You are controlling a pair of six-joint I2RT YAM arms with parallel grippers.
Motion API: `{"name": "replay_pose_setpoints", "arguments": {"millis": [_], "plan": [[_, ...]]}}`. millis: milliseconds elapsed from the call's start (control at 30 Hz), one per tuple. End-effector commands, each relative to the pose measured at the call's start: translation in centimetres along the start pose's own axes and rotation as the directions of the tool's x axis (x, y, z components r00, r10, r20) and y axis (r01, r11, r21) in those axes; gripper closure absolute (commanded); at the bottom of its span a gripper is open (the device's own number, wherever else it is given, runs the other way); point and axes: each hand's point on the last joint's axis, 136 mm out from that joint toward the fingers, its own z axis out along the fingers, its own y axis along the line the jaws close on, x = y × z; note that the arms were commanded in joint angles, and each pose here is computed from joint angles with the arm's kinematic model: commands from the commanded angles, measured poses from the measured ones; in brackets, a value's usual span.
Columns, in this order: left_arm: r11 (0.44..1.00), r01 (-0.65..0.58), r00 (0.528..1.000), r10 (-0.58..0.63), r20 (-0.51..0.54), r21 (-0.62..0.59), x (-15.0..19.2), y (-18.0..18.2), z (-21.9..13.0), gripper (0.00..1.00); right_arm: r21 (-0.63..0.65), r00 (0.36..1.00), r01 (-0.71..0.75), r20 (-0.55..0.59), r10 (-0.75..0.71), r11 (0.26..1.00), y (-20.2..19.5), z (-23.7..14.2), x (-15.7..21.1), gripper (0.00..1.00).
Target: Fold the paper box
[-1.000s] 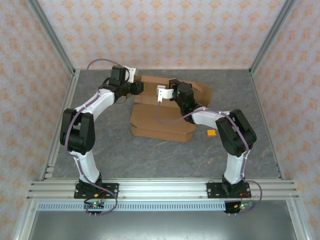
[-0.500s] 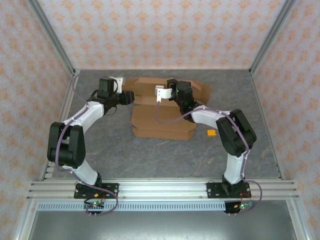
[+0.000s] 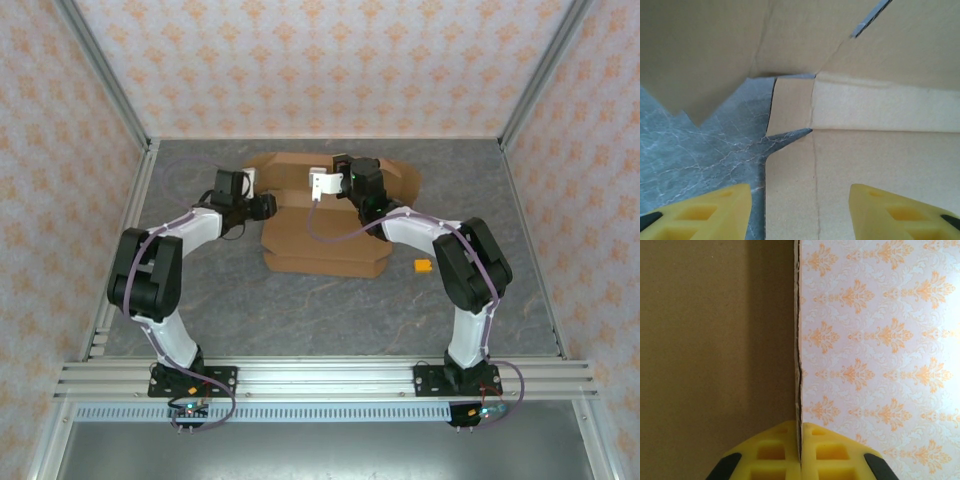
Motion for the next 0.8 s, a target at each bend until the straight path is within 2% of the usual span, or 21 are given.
{"name": "replay_pose_setpoints", "arguments": {"millis": [0,167,400,633,767], "plan": [[0.999,0.043,0.994,-0.040,0.100,-0.029,-2.2,0.1,0.6,0.45,0.024,1.000,-0.026,0.005,0.026,0.999,-1.3,0.2,-0.3,1.00],[0.994,0.104,0.985,-0.097,0.142,-0.038,-2.8,0.7,1.8,0.43,0.020,0.999,-0.036,0.010,0.035,0.999,-1.5,0.2,-0.3,1.00],[0.993,0.117,0.976,-0.112,0.187,-0.015,-3.0,0.8,3.4,0.40,-0.040,0.997,-0.073,0.004,0.073,0.996,-1.2,0.4,0.0,1.00],[0.990,0.139,0.977,-0.137,0.161,-0.004,-2.5,0.4,6.3,0.40,-0.091,0.997,-0.080,0.001,0.080,0.993,-0.4,0.7,0.3,1.00],[0.988,0.152,0.975,-0.147,0.169,-0.014,-3.3,0.4,6.6,0.40,-0.116,0.998,-0.065,0.007,0.067,0.991,0.2,0.7,0.4,1.00]]}}
